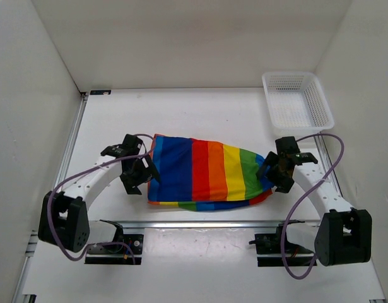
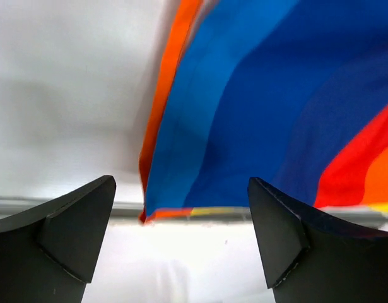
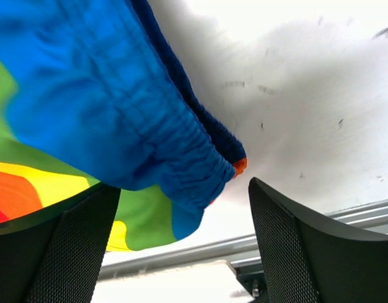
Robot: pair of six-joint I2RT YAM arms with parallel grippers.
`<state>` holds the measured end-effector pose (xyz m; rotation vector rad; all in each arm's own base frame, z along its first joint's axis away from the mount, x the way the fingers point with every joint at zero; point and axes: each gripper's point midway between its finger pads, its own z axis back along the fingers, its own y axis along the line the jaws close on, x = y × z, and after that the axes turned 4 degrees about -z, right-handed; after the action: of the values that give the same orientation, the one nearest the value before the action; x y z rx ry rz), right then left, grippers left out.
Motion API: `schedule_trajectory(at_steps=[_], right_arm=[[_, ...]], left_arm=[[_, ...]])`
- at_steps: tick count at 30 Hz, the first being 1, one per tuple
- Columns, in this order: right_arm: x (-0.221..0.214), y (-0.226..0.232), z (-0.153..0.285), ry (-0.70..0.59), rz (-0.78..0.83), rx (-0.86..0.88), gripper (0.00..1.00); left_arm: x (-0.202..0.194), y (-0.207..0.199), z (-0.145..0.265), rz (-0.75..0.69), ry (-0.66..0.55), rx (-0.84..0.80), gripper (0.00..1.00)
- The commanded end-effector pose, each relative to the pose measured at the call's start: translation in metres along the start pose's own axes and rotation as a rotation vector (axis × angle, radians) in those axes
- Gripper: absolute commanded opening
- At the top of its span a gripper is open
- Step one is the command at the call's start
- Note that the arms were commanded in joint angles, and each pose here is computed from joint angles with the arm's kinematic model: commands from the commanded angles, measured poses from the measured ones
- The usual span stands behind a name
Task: Fold and stack the shorts
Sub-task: Fold the shorts
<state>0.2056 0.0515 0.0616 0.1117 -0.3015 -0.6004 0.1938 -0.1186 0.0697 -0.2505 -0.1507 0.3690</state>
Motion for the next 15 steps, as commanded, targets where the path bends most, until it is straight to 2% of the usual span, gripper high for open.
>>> schedule_trajectory(at_steps=[1,3,8,12,13,15], right_arm=[[0.026,-0.005,0.006,-0.073,-0.042,-0.042,0.87],[0.032,-0.005,0.000,-0.057,-0.061,-0.041,0.88],[0.032,-0.001,-0.013,0.010,-0.108,0.039,0.88],[0.011,-0.003,-0.027,0.094,-0.125,0.051,0.88],[0.005,-0.003,-0.031,0.115,-0.137,0.053,0.88],[-0.009,-0.008,-0.039,0.153,-0.150,0.049,0.88]], left_arm=[[0.025,-0.004,-0.008,0.001,-0.064,0.043,0.97],[0.024,-0.001,-0.025,0.007,-0.014,0.073,0.97],[0.014,-0.004,-0.048,-0.014,0.061,0.073,0.87],[0.008,-0.011,-0.053,-0.034,0.084,0.052,0.65],[0.005,-0.014,-0.053,-0.044,0.093,0.045,0.50],[0.004,-0.013,-0.055,-0.033,0.101,0.052,0.31]])
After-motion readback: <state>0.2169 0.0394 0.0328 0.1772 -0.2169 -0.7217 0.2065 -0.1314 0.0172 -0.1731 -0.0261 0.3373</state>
